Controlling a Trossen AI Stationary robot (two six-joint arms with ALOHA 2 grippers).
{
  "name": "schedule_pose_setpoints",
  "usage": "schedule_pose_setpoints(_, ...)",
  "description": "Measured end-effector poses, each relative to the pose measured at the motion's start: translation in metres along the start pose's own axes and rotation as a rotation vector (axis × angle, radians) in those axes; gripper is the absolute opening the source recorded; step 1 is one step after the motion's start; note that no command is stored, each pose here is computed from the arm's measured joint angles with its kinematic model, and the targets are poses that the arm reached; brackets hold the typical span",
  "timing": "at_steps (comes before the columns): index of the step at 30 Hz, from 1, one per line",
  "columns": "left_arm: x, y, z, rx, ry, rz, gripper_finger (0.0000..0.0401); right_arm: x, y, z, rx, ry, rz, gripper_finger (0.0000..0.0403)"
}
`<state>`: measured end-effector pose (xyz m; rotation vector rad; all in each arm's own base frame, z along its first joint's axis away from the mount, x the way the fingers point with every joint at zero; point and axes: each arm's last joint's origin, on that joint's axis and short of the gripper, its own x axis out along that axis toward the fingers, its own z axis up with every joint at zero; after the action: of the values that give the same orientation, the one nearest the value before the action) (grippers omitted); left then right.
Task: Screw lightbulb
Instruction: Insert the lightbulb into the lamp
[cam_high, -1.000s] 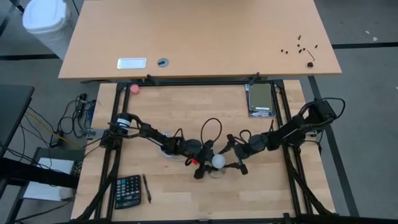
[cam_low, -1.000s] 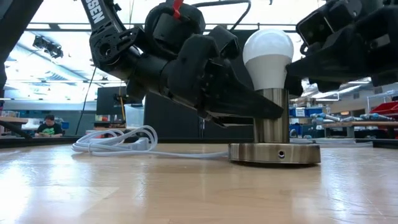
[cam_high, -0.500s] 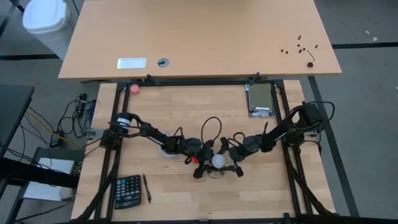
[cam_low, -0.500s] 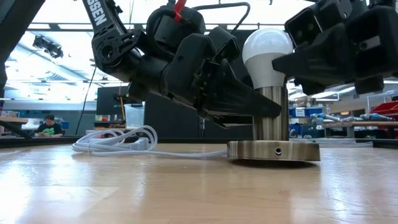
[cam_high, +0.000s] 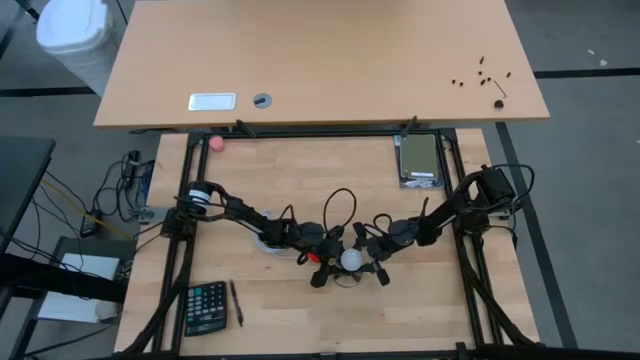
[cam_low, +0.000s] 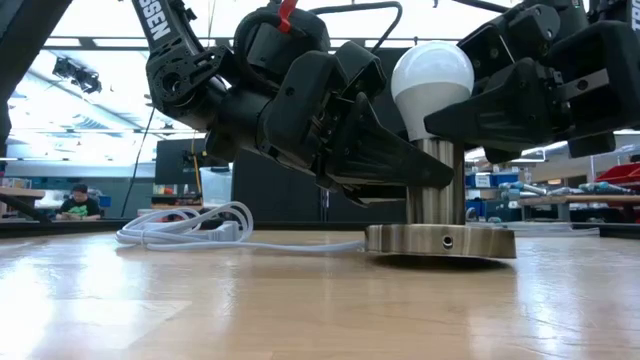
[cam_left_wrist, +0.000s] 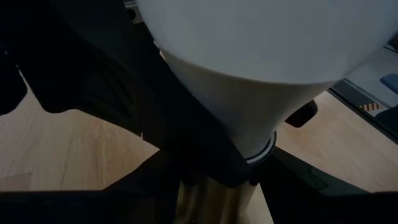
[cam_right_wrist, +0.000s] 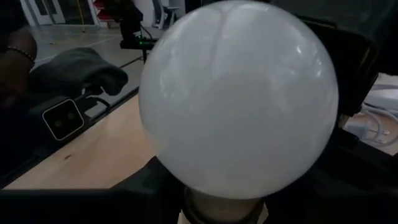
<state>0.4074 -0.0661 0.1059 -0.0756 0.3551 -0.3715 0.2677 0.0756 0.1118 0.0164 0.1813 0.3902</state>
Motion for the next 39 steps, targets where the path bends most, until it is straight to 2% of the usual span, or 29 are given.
schedule_pose_setpoints(9,0.0,0.0,-0.001,-0.01,0.008,0.025,0.0193,0.0,0.001,0.0,0.062,0.0,-0.007,0.0183)
schedule_pose_setpoints(13,0.0,0.001,-0.001,-0.013,0.015,0.047,0.0193,0.001,0.008,-0.001,0.063,0.003,-0.051,0.0179)
schedule_pose_setpoints(24,0.0,0.001,-0.002,-0.023,0.018,0.068,0.0193,0.002,0.037,-0.003,0.085,-0.003,-0.243,0.0181)
schedule_pose_setpoints(39,0.0,0.0,-0.004,-0.006,0.034,0.075,0.0194,0.029,0.072,0.009,0.163,0.079,-0.546,0.0181)
